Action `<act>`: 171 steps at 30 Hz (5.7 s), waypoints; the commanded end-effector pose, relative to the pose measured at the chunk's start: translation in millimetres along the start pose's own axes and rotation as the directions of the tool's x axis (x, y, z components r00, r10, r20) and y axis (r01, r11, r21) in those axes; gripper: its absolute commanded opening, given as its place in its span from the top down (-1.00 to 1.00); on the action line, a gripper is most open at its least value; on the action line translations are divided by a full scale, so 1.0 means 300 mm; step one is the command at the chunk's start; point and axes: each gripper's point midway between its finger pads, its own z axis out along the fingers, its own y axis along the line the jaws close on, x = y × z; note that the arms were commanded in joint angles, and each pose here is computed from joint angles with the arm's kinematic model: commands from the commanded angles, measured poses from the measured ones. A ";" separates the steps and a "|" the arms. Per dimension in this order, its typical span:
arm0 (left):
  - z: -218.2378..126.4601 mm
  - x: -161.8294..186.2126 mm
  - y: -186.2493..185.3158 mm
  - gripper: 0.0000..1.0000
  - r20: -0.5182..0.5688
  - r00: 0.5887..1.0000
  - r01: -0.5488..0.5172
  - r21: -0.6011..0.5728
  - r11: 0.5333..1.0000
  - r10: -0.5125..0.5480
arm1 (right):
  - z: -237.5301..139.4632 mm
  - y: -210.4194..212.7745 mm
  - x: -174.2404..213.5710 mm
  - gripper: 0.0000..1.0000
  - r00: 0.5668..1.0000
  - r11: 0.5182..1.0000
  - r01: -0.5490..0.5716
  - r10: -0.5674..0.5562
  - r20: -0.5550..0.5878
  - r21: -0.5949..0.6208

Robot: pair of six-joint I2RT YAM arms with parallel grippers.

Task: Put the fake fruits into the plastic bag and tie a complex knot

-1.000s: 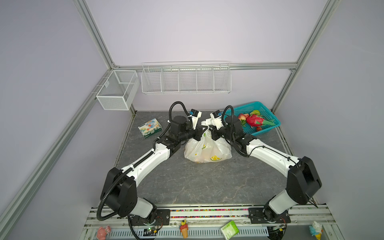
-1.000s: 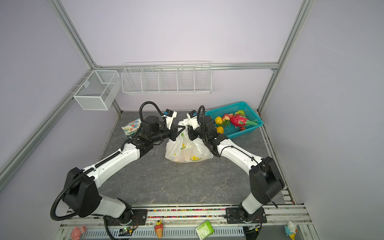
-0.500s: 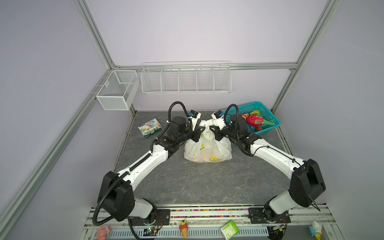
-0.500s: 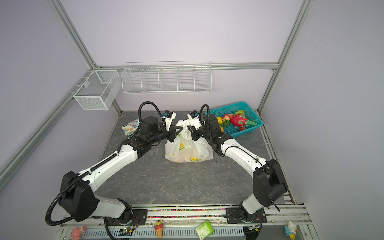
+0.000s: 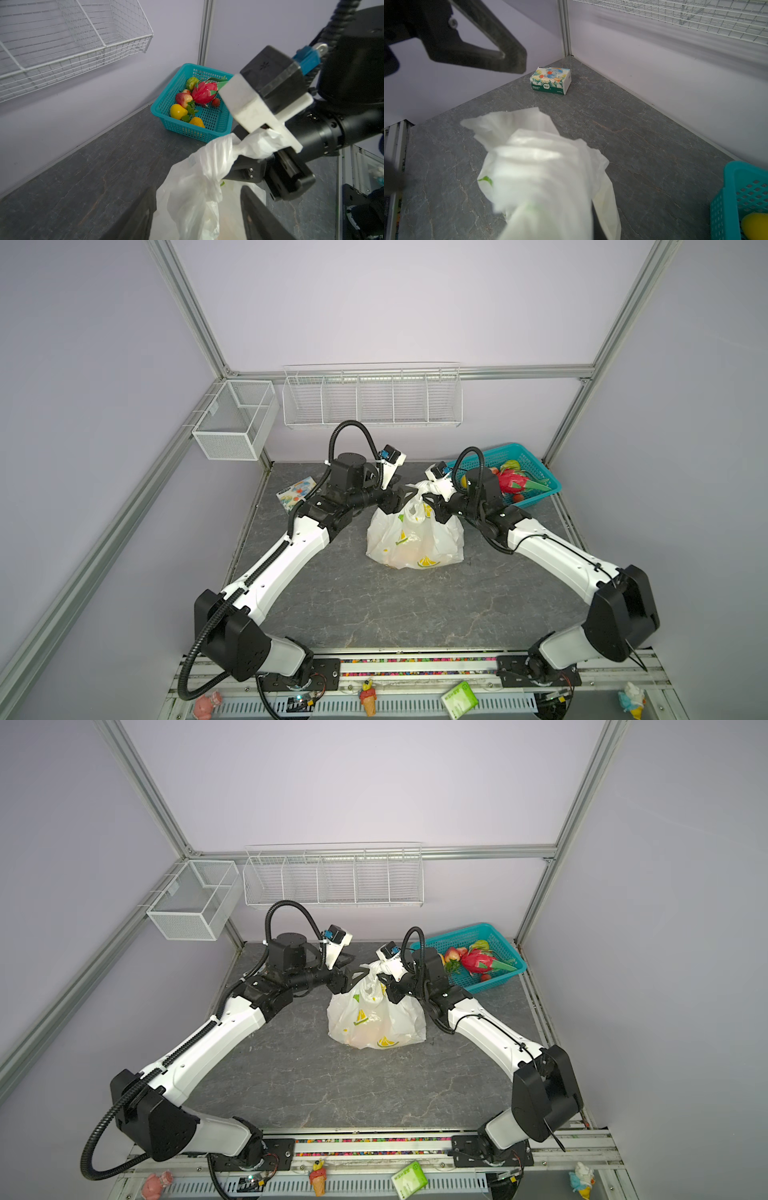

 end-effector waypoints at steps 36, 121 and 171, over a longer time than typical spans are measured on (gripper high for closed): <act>0.108 0.115 0.029 1.00 -0.187 0.971 -0.123 0.142 0.982 0.148 | -0.096 0.053 -0.010 0.14 0.992 0.982 0.125 -0.126 -0.002 -0.140; 0.101 0.112 -0.011 1.00 -0.164 0.969 -0.150 0.206 0.967 0.185 | 0.060 0.059 0.003 0.62 0.986 0.881 0.107 -0.152 -0.061 -0.460; 0.088 0.183 -0.079 1.00 -0.012 0.999 0.049 0.067 0.997 -0.048 | 0.124 0.012 -0.106 0.86 0.965 0.979 -0.199 0.202 0.168 -0.036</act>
